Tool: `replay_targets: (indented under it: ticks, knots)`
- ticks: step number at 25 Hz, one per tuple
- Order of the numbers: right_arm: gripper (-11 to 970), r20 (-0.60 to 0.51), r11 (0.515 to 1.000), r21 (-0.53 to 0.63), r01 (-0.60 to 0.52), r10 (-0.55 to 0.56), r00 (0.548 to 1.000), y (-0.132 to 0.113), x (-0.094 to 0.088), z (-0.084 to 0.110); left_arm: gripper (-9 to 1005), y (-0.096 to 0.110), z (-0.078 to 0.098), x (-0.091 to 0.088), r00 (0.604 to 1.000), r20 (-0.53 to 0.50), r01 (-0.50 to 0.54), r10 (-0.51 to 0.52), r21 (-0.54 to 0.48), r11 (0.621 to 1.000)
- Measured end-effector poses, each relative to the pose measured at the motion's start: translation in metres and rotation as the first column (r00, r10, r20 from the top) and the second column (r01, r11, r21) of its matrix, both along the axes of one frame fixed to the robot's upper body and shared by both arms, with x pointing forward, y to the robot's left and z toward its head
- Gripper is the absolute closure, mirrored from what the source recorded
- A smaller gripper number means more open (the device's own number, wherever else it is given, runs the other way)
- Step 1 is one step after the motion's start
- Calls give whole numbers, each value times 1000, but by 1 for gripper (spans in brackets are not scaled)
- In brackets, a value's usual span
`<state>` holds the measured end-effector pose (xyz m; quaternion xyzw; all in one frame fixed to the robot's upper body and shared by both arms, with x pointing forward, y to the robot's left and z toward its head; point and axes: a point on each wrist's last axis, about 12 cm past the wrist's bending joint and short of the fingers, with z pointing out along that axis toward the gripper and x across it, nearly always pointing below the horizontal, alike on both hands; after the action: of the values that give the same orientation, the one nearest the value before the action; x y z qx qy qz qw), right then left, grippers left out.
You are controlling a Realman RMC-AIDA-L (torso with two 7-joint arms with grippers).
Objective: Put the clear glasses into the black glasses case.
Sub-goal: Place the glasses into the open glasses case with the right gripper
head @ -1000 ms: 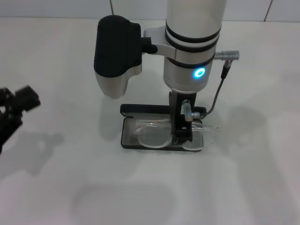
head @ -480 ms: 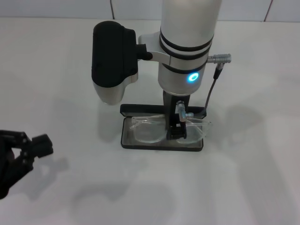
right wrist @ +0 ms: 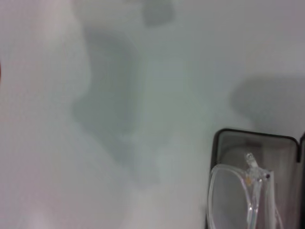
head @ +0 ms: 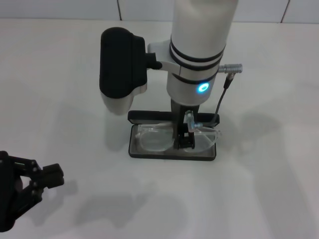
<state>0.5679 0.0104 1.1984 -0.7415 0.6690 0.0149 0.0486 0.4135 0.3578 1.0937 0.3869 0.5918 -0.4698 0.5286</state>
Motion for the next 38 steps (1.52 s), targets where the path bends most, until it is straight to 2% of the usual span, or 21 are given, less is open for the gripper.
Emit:
replay_targets:
  ticks: [16,38]
  knots:
    - [847,37,1000,-10,-17,17,999,-1,1,-13,925,-8,-5,-1,1000,-15,14,-14,-7,1000]
    - [847,52,1000,2,-19,19,998,-1,4,-16,925,-11,-9,-3,1000,-17,12,-12,-11,1000]
